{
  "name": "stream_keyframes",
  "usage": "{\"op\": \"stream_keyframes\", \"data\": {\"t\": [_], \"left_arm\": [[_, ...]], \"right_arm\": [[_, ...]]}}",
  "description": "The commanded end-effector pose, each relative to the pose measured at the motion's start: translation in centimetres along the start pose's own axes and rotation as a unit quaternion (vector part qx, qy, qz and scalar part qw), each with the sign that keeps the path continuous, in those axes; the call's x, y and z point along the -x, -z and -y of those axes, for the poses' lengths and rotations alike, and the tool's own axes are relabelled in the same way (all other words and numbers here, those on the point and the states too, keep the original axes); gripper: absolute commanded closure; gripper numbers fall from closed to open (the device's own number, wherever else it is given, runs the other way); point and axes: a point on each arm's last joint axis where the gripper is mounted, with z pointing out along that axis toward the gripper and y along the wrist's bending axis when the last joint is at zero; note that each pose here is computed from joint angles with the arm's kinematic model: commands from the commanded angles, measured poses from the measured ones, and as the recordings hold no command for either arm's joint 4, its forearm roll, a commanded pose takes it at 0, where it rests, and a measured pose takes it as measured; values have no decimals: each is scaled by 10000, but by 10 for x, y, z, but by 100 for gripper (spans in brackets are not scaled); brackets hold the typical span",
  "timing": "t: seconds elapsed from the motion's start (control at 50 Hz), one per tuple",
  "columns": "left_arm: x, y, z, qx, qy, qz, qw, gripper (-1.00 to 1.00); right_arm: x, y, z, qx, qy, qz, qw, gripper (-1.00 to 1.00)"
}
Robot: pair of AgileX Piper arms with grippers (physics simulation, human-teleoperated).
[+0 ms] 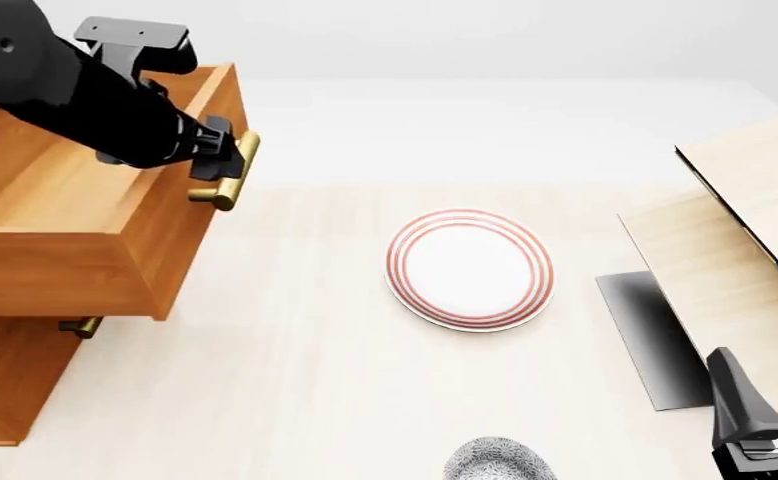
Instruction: Open the top drawer of the cabinet and put the bowl in it.
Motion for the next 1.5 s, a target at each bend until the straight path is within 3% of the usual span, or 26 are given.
{"op": "stream_keyframes", "data": {"t": [0.02,0.26,0.56,0.92,0.96,0.98,1.5], "left_arm": [[4,0,19,-343,-252,66,9991,-100],[-4,27,-14,29,7,212,9998,-100],[-7,50,-17,72,-126,323,9994,-100],[-5,75,1,-160,-641,556,9963,-100],[-10,76,-3,-92,-661,511,9965,-100],[-6,75,5,-211,-731,536,9957,-100],[-16,104,38,-758,-1251,792,9861,-100]], "right_arm": [[0,0,0,0,0,0,10000,-100],[0,0,0,0,1,0,10000,-100],[0,0,0,0,0,1,10000,-100],[0,0,0,0,1,0,10000,-100],[0,0,0,0,0,1,10000,-100],[0,0,0,0,1,1,10000,-100],[0,0,0,1,1,1,10000,-100]]}}
